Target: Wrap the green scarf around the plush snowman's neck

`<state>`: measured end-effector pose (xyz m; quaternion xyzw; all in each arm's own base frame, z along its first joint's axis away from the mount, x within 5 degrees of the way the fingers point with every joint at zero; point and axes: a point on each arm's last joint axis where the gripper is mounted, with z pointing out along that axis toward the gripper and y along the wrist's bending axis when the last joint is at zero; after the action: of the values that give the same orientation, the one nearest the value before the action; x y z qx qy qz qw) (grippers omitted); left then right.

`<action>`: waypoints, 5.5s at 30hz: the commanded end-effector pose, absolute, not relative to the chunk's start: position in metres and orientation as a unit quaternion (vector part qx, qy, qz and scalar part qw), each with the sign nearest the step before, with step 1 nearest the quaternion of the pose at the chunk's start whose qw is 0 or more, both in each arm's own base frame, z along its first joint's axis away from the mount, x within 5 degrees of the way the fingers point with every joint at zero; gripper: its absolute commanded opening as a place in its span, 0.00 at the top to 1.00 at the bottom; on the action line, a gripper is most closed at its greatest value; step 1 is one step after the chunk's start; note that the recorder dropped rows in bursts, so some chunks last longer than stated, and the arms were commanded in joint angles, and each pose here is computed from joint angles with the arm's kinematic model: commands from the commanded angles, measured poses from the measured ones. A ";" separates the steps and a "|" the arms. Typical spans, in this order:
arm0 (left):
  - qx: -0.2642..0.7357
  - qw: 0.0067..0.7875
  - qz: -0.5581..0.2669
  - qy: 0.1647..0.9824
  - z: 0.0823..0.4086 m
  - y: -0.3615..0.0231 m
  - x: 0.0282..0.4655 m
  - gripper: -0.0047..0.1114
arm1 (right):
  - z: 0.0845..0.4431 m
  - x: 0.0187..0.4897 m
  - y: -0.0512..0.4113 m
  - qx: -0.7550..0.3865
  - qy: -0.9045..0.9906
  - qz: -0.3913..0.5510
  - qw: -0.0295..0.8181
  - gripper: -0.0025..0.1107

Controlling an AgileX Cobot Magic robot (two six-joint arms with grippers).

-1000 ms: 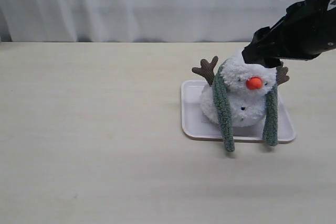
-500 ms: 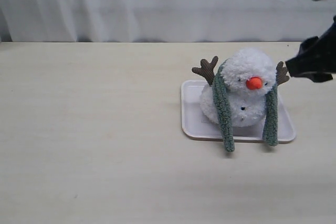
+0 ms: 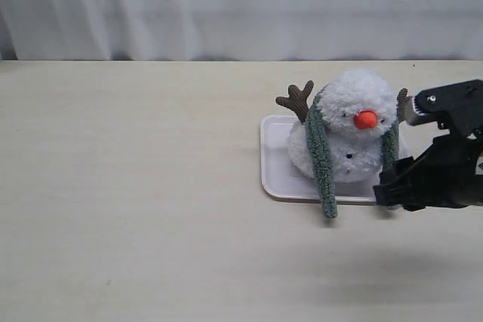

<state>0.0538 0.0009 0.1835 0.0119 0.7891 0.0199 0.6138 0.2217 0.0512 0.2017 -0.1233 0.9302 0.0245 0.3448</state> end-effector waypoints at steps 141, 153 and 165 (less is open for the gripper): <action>0.012 0.619 0.014 0.785 0.184 0.000 0.054 0.96 | 0.172 0.242 0.138 -0.173 0.934 0.109 0.293 0.50; 0.012 0.619 0.014 0.785 0.184 0.000 0.054 0.96 | 0.168 0.237 0.134 -0.217 0.937 0.078 0.264 0.67; 0.012 0.619 0.014 0.785 0.184 0.000 0.054 0.96 | 0.210 0.251 0.127 -0.229 0.901 0.022 0.367 0.67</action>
<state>0.0538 0.0009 0.1835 0.0119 0.7891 0.0199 0.6138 0.2462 0.1290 0.1876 -0.2318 0.9191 0.0358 0.3167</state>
